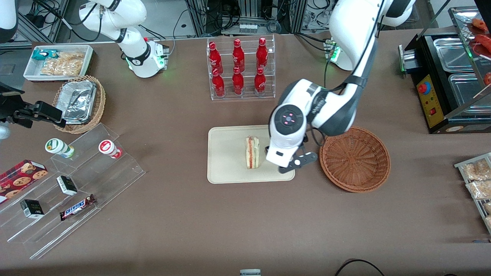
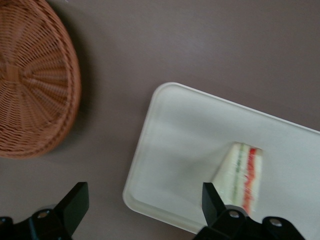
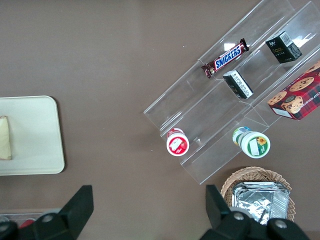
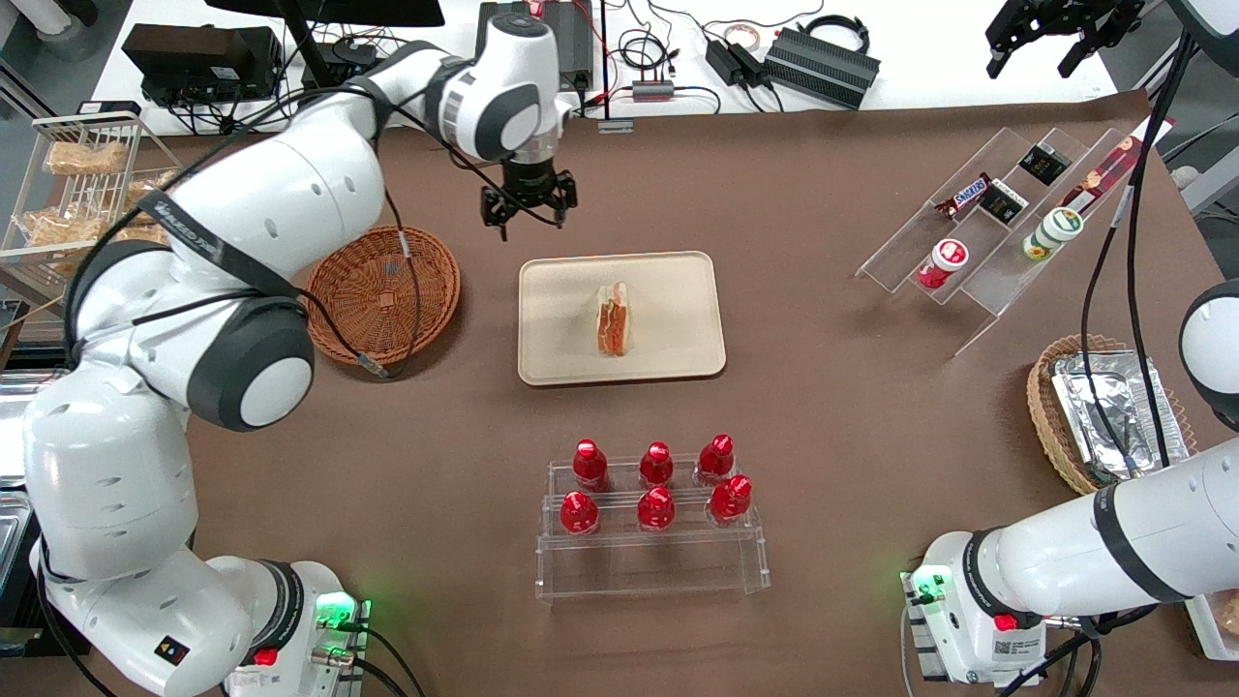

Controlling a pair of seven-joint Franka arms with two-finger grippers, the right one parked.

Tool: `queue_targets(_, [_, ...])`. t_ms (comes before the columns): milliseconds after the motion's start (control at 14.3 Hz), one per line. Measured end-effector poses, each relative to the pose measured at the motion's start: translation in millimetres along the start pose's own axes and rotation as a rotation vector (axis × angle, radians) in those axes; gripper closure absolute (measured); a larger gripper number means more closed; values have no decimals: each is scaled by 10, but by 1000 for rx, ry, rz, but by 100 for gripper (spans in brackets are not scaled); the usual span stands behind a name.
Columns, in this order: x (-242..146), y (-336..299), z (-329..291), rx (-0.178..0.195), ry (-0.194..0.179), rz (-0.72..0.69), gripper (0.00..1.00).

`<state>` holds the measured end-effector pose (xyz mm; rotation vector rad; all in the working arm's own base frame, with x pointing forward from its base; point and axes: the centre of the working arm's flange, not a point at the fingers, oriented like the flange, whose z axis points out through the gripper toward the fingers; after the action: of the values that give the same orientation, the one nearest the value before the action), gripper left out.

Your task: Place sandwich from basket to tray

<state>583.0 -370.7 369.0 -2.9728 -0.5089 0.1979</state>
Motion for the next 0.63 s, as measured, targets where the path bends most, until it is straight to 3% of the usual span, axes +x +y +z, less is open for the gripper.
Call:
queue_targets(350, [436, -1082, -170, -7, -43, 92, 0])
queue_targets(630, [521, -1953, -504, -31, -61, 156, 0])
